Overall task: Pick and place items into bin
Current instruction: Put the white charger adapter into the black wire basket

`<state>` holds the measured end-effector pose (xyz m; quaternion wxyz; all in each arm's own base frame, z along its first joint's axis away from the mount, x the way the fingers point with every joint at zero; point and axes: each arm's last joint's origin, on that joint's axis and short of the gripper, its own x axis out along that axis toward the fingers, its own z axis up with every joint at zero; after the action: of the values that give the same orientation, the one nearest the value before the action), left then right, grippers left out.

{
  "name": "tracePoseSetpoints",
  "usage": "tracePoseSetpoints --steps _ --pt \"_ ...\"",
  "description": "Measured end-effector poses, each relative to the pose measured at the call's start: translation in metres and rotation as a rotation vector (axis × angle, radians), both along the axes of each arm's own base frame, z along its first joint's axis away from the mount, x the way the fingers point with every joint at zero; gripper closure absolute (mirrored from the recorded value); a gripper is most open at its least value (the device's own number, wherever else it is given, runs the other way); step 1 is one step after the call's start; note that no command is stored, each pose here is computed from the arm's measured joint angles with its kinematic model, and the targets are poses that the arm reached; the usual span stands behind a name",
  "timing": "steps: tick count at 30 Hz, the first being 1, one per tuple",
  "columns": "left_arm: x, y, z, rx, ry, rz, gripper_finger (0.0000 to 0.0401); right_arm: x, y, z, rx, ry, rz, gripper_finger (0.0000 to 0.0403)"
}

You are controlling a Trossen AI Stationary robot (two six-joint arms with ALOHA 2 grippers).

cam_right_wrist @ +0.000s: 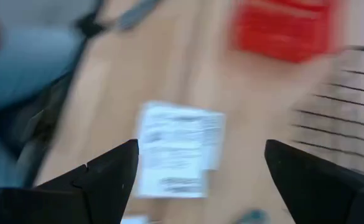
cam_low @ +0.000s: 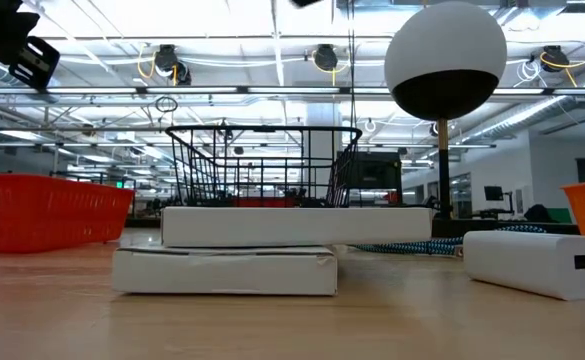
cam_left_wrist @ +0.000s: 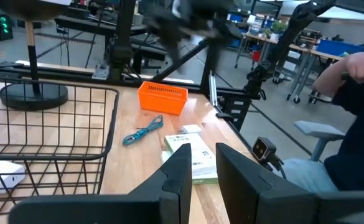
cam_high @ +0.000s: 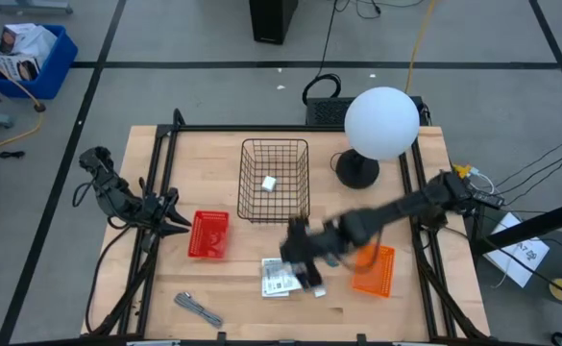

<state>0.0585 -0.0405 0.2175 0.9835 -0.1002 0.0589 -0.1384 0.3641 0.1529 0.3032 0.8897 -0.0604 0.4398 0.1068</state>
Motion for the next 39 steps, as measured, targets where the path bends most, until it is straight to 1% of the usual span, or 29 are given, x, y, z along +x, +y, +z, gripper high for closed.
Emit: tracePoseSetpoints --steps 3,9,15,19,22,31,37,39 --pt "0.000 0.000 0.000 0.000 0.000 0.000 0.0325 -0.016 0.028 -0.024 -0.029 0.050 0.086 0.0063" --pt "0.000 0.000 0.000 0.000 0.000 0.000 0.0325 -0.038 0.056 -0.061 0.014 0.091 0.096 0.0063" --pt "0.000 0.000 0.000 0.000 0.000 0.000 0.0325 -0.061 0.065 -0.105 0.001 0.140 0.124 0.0063" --pt "0.000 0.000 0.000 0.000 0.000 0.000 0.0325 -0.065 0.062 -0.128 0.016 0.087 0.111 0.0063" --pt "0.000 0.000 0.000 0.000 0.000 0.000 0.0325 -0.067 0.058 -0.139 0.029 0.060 0.103 0.0063" --pt "0.000 0.000 0.000 0.000 0.000 0.000 0.0325 -0.074 0.044 -0.158 -0.007 0.106 0.077 0.0063" --pt "0.000 0.000 0.000 0.000 0.000 0.000 0.0325 -0.074 0.043 -0.160 -0.036 0.081 0.054 0.0063" --pt "0.000 0.000 0.000 0.000 0.000 0.000 0.0325 -0.073 0.043 -0.159 -0.029 0.069 0.054 0.0063"
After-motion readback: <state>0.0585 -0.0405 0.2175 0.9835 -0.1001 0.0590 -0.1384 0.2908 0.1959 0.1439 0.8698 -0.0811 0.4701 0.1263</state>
